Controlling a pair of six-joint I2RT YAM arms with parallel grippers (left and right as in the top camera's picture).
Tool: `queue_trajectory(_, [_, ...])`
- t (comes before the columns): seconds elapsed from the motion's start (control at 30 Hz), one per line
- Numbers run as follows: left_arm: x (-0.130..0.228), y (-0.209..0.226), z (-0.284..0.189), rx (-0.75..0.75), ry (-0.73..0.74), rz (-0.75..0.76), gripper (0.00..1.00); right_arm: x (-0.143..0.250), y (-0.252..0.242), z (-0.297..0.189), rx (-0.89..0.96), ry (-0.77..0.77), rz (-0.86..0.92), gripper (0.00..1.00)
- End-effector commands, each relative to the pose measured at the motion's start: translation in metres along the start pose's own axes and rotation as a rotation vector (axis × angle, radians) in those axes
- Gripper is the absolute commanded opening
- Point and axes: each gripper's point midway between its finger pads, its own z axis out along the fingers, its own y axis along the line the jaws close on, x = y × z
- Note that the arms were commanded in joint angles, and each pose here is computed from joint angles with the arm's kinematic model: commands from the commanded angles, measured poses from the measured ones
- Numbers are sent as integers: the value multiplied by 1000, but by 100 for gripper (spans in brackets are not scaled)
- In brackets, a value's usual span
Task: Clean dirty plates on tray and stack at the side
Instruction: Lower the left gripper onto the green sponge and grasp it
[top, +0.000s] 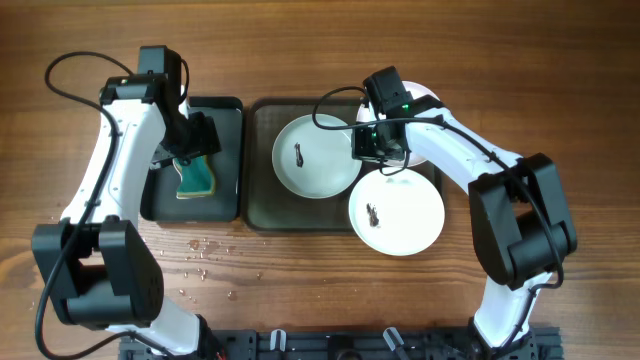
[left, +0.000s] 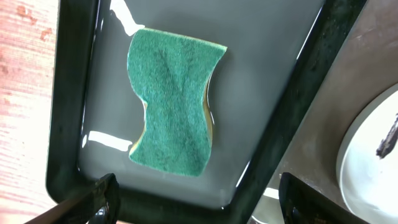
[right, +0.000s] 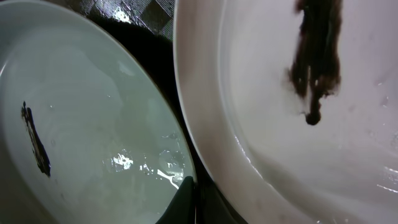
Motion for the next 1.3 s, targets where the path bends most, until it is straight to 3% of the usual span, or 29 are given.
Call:
queue_trajectory(0.0, [0, 8, 11, -21, 24, 36, 79, 4, 0, 6, 3, 12, -8, 4])
queue_trajectory(0.8, [19, 18, 88, 6, 21, -87, 68, 3, 1, 6, -1, 8, -9, 4])
queue_trajectory(0.9, [17, 17, 91, 9, 7, -87, 64, 3, 1, 6, -1, 8, -9, 4])
queue_trajectory(1.27, [5, 17, 85, 19, -32, -102, 64, 3, 2, 6, -4, 10, -9, 4])
